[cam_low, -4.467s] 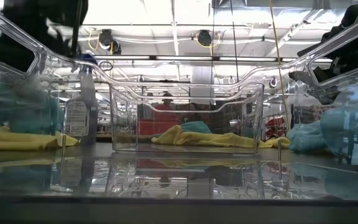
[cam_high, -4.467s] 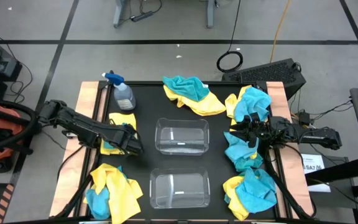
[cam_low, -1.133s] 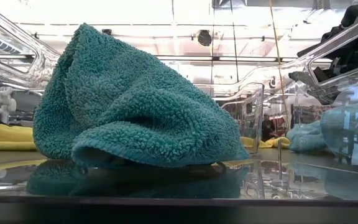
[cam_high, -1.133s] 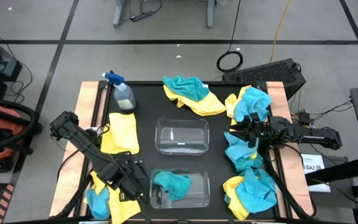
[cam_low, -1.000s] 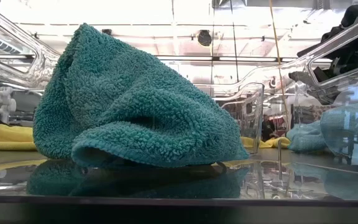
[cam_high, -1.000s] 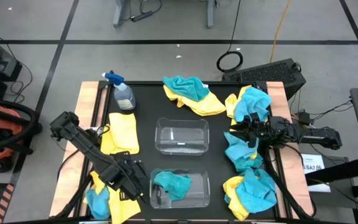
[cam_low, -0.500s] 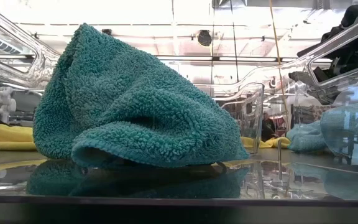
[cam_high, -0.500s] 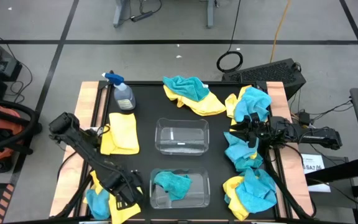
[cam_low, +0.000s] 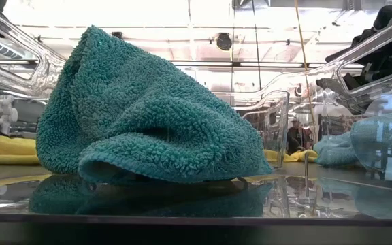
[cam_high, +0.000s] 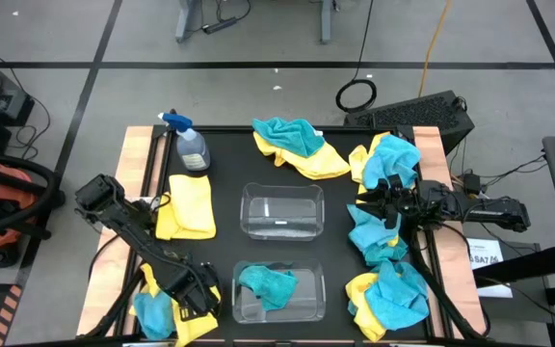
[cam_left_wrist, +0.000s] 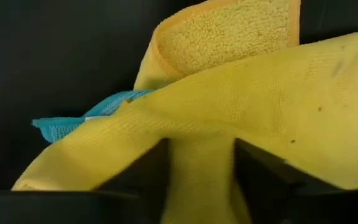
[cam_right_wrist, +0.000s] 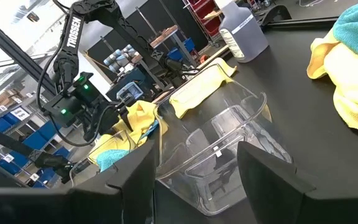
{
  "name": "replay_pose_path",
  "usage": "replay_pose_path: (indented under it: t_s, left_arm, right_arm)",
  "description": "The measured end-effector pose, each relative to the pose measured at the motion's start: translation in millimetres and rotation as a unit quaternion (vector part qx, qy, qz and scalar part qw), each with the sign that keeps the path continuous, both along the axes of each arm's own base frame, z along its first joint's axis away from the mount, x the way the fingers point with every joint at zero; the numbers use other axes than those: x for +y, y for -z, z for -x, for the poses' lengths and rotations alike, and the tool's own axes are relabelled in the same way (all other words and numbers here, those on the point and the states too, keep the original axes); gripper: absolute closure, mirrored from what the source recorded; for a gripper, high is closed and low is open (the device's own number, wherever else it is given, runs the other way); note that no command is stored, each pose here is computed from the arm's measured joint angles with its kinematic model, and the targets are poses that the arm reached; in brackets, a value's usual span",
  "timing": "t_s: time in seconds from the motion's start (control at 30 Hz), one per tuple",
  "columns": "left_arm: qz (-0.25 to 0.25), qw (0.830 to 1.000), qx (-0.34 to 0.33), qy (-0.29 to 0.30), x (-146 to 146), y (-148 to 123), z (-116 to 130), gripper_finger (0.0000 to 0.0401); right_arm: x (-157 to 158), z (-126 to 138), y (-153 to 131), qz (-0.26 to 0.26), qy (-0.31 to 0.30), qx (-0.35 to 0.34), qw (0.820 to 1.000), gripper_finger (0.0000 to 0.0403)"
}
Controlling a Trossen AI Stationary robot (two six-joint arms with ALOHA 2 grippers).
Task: Sort microfiber towel by color & place in baskets
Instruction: Put the yellow microfiber cloth into the top transparent bin
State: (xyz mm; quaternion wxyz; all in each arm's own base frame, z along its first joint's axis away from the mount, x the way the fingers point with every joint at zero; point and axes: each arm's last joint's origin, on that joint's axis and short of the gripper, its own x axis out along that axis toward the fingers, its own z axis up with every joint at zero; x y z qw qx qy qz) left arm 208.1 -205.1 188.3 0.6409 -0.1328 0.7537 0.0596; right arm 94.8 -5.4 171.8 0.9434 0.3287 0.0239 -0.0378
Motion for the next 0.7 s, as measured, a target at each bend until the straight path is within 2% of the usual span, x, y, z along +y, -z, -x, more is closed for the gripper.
replay_pose_path:
  t_s: [0.1, 0.13, 0.37, 0.57, 0.7]
  left_arm:
    - [0.006, 1.0, -0.005, 0.012, 1.7, 0.0, -2.7, 0.0362]
    - [0.009, 1.0, -0.008, 0.015, 1.9, 0.0, -3.9, 0.0381]
    - [0.006, 0.999, -0.034, 0.036, 2.4, -17.1, -12.4, 0.0396]
    - [-0.033, 0.992, -0.112, 0.038, 10.8, -64.9, -14.0, 0.0398]
    - [-0.067, 0.979, -0.19, 0.03, 20.4, -103.5, -9.2, 0.0399]
  right_arm:
    - [0.0, 0.0, 0.0, 0.0, 0.0, 0.0, 1.0, 0.0188]
    - [0.0, 0.0, 0.0, 0.0, 0.0, 0.0, 1.0, 0.0188]
    - [0.0, 0.0, 0.0, 0.0, 0.0, 0.0, 1.0, 0.0188]
    - [0.0, 0.0, -0.1, 0.0, 0.0, 0.0, 1.0, 0.0188]
    - [0.0, 0.0, -0.1, 0.0, 0.0, 0.0, 1.0, 0.0188]
